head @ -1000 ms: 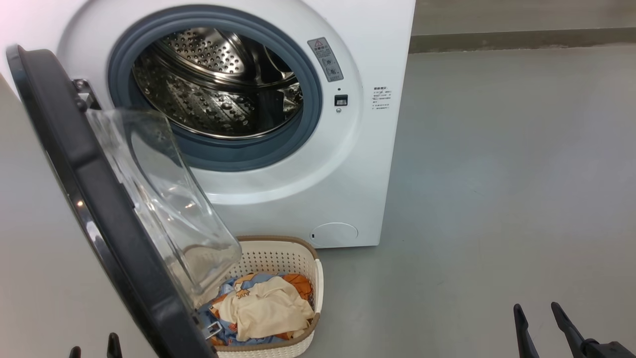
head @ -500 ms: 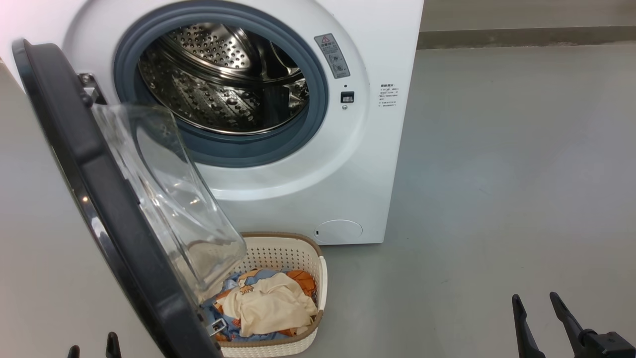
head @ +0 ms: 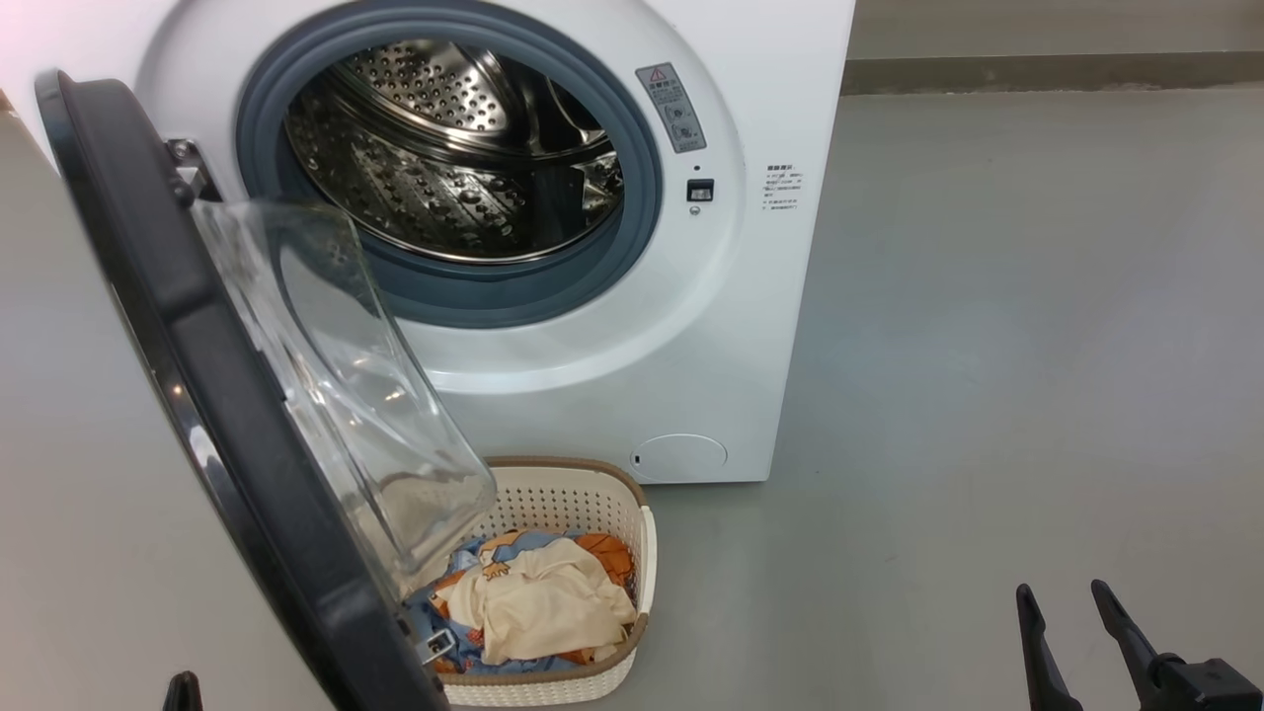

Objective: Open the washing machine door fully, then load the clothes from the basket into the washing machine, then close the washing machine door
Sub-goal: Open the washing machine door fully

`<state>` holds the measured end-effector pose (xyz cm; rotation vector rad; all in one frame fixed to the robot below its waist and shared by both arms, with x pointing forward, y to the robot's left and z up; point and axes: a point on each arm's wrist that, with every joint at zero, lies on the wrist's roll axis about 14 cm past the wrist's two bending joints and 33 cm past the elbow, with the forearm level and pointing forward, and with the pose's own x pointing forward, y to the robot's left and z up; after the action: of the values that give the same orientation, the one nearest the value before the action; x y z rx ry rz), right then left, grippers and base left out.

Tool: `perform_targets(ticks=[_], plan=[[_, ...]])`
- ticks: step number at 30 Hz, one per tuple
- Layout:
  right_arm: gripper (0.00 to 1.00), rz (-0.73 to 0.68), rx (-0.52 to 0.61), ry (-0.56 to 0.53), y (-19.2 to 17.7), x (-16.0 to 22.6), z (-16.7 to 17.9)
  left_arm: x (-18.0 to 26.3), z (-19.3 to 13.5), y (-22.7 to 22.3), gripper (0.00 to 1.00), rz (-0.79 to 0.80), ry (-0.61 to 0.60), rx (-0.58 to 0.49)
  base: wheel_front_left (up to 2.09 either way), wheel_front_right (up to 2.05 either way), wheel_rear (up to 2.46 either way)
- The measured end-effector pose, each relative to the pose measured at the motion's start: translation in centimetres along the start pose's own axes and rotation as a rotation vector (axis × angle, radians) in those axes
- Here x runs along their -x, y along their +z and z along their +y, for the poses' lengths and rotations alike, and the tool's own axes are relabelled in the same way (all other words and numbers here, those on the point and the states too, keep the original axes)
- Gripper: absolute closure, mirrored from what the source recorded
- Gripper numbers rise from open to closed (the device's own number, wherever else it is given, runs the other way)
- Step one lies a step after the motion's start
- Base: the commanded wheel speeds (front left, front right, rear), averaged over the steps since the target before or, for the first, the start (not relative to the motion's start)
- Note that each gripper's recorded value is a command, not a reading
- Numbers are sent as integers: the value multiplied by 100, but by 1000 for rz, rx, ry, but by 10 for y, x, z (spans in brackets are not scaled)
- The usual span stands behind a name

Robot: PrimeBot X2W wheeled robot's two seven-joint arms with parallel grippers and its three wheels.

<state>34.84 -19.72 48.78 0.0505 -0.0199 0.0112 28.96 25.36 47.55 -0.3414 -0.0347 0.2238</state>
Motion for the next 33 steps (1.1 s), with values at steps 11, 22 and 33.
perform_targets(ticks=[11, 22, 33], plan=[[0, 5, 0, 8, -1, -1, 3, 1, 9, 3, 100, -7, 28, -4, 0, 0, 0], [0, 7, 0, 18, -2, -4, 6, -5, 49, 103, 100, -319, 161, -73, 0, 0, 0], [0, -6, 9, 38, 2, -7, 12, 41, -80, 253, 100, -846, -220, 14, 0, 0, 0]])
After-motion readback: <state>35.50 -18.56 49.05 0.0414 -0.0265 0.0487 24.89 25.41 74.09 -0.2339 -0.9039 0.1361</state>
